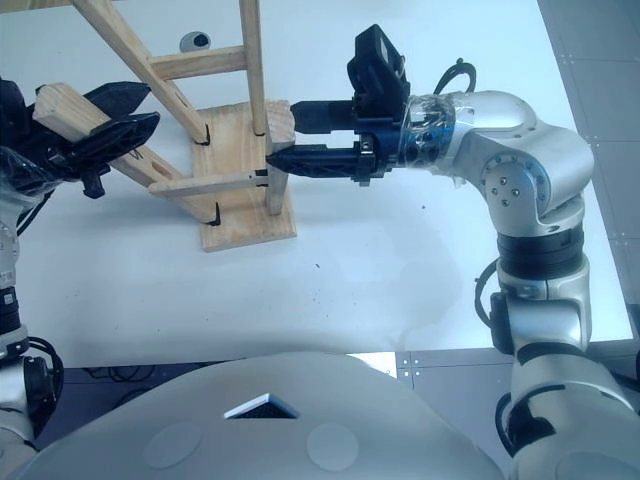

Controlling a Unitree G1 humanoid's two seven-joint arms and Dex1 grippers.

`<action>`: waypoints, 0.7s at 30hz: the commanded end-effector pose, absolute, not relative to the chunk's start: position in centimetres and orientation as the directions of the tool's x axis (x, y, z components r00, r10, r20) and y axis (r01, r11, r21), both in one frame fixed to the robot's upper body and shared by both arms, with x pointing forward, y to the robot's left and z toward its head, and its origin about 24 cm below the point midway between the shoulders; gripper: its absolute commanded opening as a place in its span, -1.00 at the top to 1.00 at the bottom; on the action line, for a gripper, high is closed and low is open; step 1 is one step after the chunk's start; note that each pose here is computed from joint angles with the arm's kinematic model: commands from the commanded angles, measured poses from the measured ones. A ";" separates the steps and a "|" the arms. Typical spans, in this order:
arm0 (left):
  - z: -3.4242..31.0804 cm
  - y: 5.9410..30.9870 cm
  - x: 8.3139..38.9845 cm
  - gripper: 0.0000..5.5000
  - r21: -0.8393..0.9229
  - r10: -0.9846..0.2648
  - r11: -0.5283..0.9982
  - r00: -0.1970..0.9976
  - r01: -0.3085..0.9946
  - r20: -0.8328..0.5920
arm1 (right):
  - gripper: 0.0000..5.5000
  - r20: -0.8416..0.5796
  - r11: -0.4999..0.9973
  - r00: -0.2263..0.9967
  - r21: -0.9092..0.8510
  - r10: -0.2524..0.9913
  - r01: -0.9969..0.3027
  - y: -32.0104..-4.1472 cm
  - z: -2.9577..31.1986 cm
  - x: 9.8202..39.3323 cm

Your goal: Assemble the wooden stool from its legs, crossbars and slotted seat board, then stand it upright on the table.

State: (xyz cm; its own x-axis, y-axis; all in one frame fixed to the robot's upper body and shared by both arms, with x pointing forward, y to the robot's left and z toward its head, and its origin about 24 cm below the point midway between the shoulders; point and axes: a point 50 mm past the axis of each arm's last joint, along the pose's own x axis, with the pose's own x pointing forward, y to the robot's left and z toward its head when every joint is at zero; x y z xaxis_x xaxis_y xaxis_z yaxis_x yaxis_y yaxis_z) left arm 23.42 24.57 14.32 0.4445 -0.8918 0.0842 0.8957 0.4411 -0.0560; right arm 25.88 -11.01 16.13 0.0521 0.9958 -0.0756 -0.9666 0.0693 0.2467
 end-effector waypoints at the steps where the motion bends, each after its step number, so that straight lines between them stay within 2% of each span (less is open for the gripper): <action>1: 11.1 27.9 22.0 0.43 -0.006 -0.790 0.603 0.597 0.797 -0.143 | 0.13 -0.194 0.160 0.101 0.319 0.976 -0.934 -12.3 13.9 26.1; 10: 10.7 29.2 20.3 0.42 0.223 -0.683 0.713 0.731 0.665 0.004 | 0.14 -0.215 0.167 0.095 0.348 0.972 -0.923 -12.6 13.2 25.8; 21: 10.0 29.8 19.9 0.41 0.324 -0.664 0.715 0.746 0.620 0.038 | 0.14 -0.229 0.167 0.087 0.356 0.970 -0.920 -12.5 12.7 25.6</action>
State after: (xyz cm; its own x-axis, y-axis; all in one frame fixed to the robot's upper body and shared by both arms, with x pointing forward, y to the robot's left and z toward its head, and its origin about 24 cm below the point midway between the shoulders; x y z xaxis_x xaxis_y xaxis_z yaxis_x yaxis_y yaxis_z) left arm 20.59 25.47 12.94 0.4831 -0.8368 0.2576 0.8078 0.5395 0.2376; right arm 26.37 -10.77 16.26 0.0871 0.9927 -0.0829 -0.9775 0.1013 0.1853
